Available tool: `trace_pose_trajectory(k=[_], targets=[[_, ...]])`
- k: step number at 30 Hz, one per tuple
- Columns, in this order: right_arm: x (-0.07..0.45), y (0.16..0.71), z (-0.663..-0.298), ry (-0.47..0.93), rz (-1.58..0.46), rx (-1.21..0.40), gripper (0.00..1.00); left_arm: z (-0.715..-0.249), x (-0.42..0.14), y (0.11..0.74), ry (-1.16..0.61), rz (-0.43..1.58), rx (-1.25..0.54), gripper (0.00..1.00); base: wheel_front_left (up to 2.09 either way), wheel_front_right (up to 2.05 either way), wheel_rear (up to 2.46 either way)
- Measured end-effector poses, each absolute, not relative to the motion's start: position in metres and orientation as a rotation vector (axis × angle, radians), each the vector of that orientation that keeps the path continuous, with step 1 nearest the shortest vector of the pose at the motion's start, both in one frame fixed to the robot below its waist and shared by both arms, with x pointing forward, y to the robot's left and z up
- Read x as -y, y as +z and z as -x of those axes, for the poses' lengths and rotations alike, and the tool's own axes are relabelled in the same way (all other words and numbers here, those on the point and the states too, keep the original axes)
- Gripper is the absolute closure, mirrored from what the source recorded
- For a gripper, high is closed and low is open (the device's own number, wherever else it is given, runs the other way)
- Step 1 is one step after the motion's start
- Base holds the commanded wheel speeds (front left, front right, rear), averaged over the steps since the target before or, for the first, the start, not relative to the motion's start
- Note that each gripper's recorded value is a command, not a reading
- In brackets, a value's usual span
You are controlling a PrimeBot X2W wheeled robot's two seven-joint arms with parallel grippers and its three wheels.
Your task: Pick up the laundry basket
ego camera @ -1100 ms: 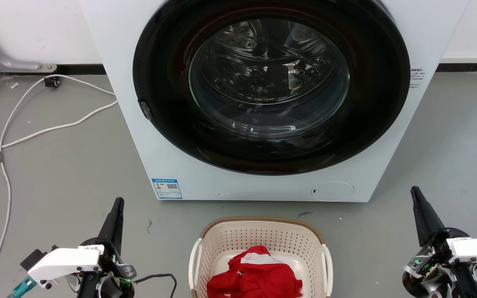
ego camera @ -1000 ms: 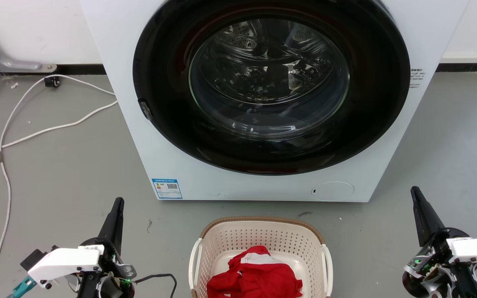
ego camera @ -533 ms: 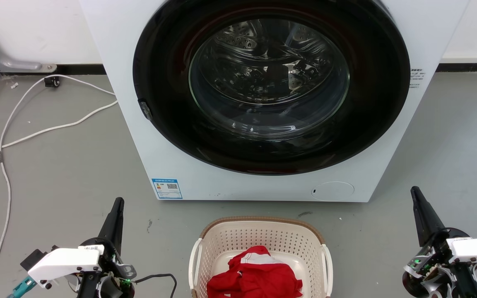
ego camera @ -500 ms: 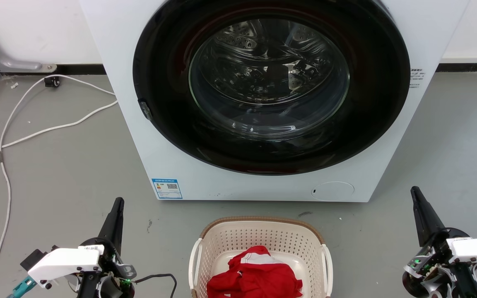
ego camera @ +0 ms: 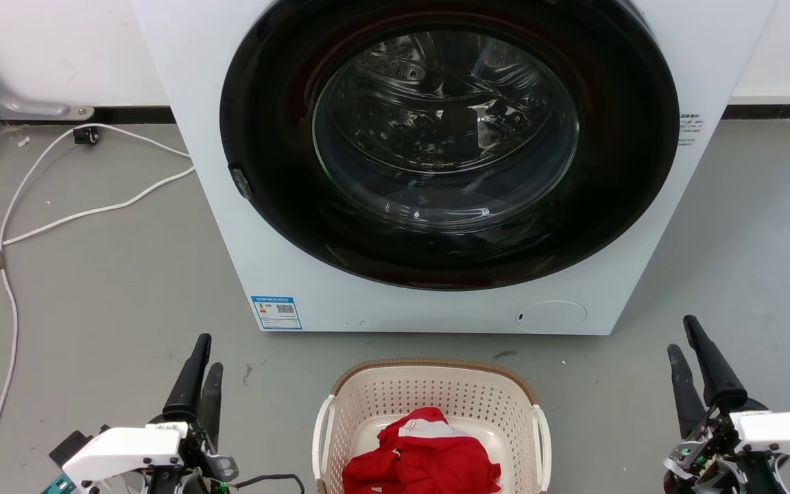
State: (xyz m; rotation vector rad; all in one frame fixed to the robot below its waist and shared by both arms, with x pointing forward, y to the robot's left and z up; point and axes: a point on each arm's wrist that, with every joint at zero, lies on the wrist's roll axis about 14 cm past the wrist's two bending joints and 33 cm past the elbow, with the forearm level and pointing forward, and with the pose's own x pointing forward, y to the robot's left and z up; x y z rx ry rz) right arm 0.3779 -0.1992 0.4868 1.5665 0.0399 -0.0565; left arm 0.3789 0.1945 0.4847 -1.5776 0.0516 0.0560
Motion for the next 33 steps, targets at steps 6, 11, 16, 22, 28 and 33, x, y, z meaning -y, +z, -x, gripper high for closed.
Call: trace_pose_trajectory(k=[6, 11, 16, 22, 28, 33], targets=[[0.197, 0.491, -0.378, -0.053, -1.525, -0.025, 0.0, -0.38, -0.19, 0.49, 0.043, 1.55, -0.037, 0.0, 0.0, 0.0, 0.0], [0.195, 0.495, -0.379, -0.043, -1.443, -0.019, 0.0, -0.381, -0.186, 0.496, 0.027, 1.476, -0.029, 0.0, 0.0, 0.0, 0.0], [0.194, 0.498, -0.379, -0.033, -1.3, -0.014, 0.0, -0.382, -0.181, 0.501, 0.002, 1.339, -0.025, 0.0, 0.0, 0.0, 0.0], [0.193, 0.503, -0.379, -0.019, -1.096, -0.008, 0.0, -0.383, -0.174, 0.509, -0.03, 1.18, -0.014, 0.0, 0.0, 0.0, 0.0], [0.188, 0.506, -0.378, 0.003, -0.931, -0.006, 0.0, -0.383, -0.169, 0.515, -0.054, 1.039, 0.0, 0.0, 0.0, 0.0, 0.0], [0.183, 0.51, -0.379, 0.029, -0.783, -0.007, 0.0, -0.383, -0.164, 0.521, -0.08, 0.889, 0.017, 0.0, 0.0, 0.0, 0.0]])
